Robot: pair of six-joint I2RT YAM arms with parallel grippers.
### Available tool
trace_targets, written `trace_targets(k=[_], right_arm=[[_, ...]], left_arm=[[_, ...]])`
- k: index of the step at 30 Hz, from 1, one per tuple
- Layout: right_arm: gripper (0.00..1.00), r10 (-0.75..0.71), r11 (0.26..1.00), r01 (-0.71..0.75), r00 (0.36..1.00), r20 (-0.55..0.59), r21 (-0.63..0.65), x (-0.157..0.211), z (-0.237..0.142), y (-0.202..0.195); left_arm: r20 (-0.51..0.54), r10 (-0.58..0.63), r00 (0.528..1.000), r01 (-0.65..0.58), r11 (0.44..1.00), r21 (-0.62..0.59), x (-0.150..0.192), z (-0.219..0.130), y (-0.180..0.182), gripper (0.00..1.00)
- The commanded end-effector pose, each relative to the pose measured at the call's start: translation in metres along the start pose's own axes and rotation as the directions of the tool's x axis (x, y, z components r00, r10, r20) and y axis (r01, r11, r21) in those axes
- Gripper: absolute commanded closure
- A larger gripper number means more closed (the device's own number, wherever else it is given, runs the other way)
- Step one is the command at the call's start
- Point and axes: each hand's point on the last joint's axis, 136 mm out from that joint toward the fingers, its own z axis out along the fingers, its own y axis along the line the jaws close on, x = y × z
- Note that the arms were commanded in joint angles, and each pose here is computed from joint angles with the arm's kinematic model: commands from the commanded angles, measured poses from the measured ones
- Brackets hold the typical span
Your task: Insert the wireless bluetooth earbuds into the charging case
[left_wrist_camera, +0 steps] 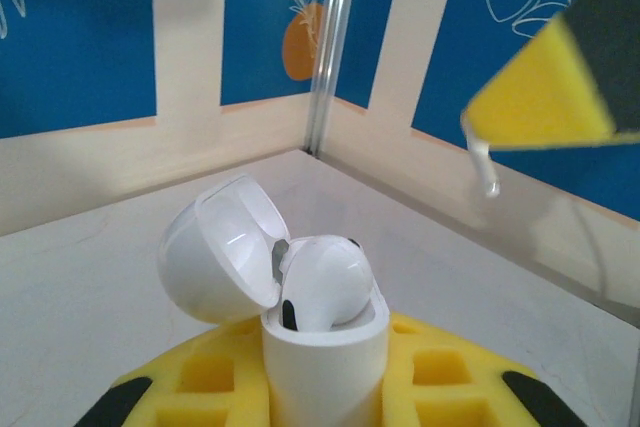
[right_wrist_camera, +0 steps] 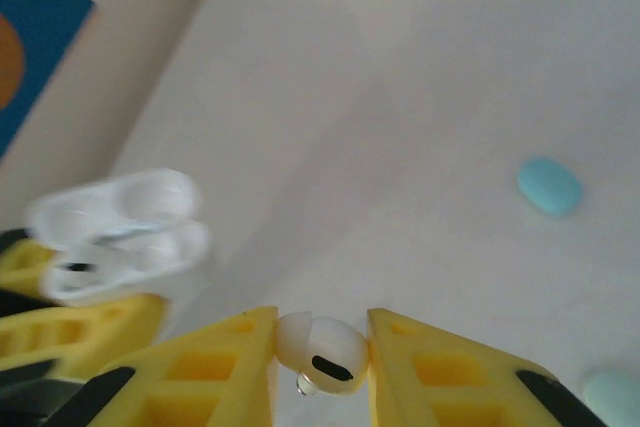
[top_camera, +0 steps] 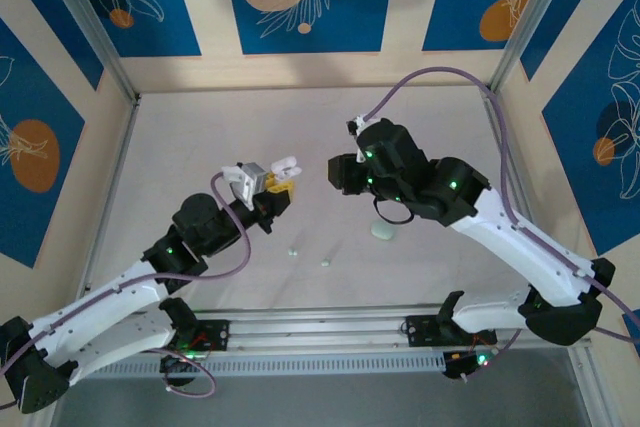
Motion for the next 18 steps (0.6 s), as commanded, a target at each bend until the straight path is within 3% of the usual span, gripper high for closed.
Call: trace_targets(k=[1,8,18], right_arm=[[0.73,-0.104,0.995,0.105,0.991,0.089,-0.003,-0.02,-0.001,0.015],[0.73,-0.161,0.978,0.176,0.978,0.134,-0.111,-0.03,0.002,0.053],[0.73,-0.227,0.971,0.234,0.966,0.125,-0.049,-0.028,0.016,0.05]], left_arm=[[0.099,0.006,0.995,-0.016,0.995,0.094,-0.029,-0.003,-0.019,0.8],[0.093,0.004,0.996,-0.018,0.989,0.145,-0.03,-0.002,-0.028,0.8],[0.107,0.006,0.994,-0.022,0.988,0.152,-0.035,-0.004,-0.03,0.8]])
